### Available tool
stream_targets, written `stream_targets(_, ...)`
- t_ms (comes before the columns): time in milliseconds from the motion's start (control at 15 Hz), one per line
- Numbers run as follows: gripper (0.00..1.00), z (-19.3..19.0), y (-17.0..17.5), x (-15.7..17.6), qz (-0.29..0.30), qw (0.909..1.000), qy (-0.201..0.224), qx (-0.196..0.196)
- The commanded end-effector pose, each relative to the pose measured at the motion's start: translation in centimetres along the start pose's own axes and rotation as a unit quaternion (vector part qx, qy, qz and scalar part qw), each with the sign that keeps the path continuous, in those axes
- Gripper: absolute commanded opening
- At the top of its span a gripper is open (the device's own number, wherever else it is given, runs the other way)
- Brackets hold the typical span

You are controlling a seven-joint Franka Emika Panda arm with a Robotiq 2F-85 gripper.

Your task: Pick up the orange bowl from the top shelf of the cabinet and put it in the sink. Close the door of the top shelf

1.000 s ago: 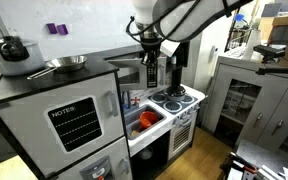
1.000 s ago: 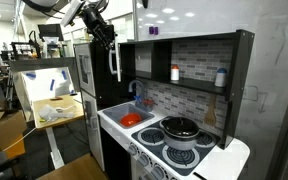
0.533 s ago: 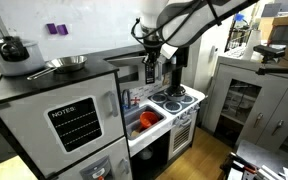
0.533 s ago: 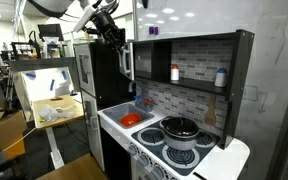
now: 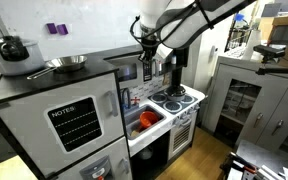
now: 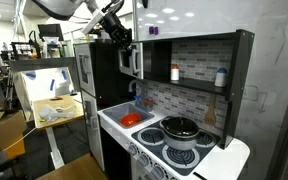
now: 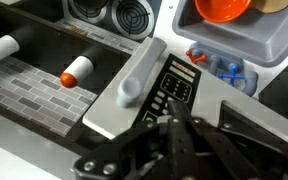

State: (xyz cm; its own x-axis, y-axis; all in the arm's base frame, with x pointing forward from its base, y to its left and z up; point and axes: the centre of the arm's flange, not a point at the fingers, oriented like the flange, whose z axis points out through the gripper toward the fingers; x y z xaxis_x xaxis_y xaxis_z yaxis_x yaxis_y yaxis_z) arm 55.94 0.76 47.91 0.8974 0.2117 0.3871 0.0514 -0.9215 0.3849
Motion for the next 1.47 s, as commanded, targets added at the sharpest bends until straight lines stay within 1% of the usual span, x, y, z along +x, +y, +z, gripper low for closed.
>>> stream_targets(0,0.0,0.3,0.2,1.3,0.014,0.9995,0.027,-0.009)
stream_targets(267,0.0,0.8,0.1,1.7,0.031,0.9985,0.043,-0.01)
stream_targets(600,0.0,2.0,-0.6,2.0,0.045,0.9977,0.052,-0.005)
stream_targets(1000,0.0,1.6,-1.4,2.4,0.047,0.9967,0.067,-0.006)
stream_targets(1400,0.0,2.3,-1.6,3.0,0.039,0.9962,0.076,-0.017)
